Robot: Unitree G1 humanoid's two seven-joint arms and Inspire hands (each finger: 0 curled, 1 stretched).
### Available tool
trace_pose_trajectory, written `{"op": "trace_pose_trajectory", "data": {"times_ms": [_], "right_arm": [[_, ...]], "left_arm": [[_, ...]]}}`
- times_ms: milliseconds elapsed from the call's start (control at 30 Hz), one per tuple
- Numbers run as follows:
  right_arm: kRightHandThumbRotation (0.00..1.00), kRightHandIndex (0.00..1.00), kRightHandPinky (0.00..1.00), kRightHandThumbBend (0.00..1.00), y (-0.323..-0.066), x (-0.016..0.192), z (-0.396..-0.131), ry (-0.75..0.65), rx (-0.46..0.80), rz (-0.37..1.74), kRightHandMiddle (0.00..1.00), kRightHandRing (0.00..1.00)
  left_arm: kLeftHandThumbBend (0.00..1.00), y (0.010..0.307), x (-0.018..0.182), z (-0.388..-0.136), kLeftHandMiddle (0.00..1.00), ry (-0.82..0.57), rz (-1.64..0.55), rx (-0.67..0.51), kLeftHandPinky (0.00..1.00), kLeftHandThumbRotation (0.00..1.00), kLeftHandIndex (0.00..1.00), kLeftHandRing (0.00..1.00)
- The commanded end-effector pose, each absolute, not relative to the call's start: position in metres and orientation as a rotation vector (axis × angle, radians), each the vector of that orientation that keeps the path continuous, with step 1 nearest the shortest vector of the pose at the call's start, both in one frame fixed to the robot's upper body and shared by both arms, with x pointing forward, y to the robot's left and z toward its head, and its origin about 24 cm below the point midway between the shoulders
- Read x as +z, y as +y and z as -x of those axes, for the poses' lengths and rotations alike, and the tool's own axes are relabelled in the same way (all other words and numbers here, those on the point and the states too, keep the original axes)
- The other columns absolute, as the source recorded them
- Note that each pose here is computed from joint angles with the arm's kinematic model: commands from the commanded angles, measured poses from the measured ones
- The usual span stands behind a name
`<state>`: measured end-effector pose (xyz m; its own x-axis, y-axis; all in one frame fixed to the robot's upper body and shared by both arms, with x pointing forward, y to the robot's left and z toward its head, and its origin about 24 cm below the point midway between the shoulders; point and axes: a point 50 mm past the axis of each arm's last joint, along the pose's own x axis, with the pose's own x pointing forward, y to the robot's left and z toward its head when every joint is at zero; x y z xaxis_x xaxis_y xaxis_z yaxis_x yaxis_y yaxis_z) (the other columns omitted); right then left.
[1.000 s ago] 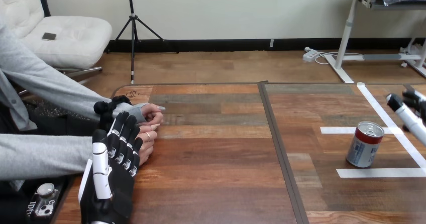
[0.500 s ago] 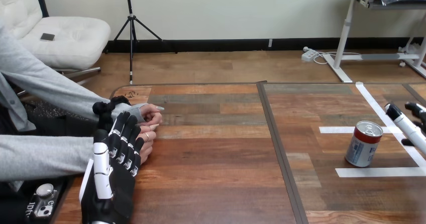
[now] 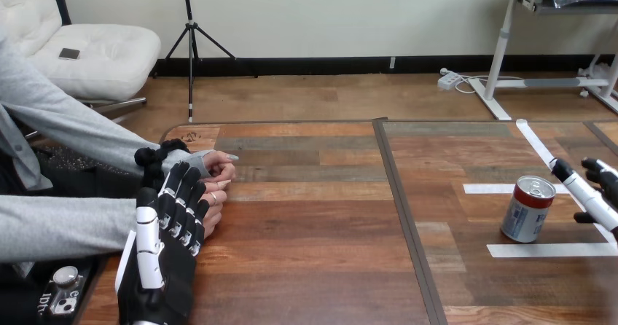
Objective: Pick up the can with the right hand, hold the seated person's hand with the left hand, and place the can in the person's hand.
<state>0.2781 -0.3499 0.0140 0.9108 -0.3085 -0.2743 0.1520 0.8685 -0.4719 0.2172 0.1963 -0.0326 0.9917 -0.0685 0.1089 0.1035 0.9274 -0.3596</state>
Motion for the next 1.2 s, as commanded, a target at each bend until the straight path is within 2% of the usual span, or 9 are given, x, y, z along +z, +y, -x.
{"op": "trace_pose_trajectory", "data": {"times_ms": [0,367,867,1167], "right_arm": [[0.78,0.97,0.9,0.99,-0.337,0.035,-0.303,0.272,-0.212,0.479,1.0,0.99],[0.76,0.95,0.88,1.0,-0.33,0.03,-0.305,0.291,-0.186,0.502,0.98,0.98],[0.75,0.98,0.94,1.0,-0.32,0.025,-0.308,0.304,-0.133,0.478,1.0,1.0],[0.77,0.99,0.95,1.0,-0.314,0.024,-0.31,0.303,-0.096,0.52,1.0,1.0]], "left_arm": [[0.6,0.192,-0.015,-0.233,0.96,-0.171,0.355,-0.139,1.0,0.99,0.95,0.98],[0.6,0.192,-0.015,-0.233,0.96,-0.173,0.359,-0.135,1.0,0.98,0.95,0.98],[0.59,0.192,-0.015,-0.233,0.96,-0.171,0.353,-0.133,1.0,0.98,0.95,0.98],[0.59,0.192,-0.014,-0.233,0.96,-0.175,0.352,-0.134,1.0,1.0,0.95,0.98]]}}
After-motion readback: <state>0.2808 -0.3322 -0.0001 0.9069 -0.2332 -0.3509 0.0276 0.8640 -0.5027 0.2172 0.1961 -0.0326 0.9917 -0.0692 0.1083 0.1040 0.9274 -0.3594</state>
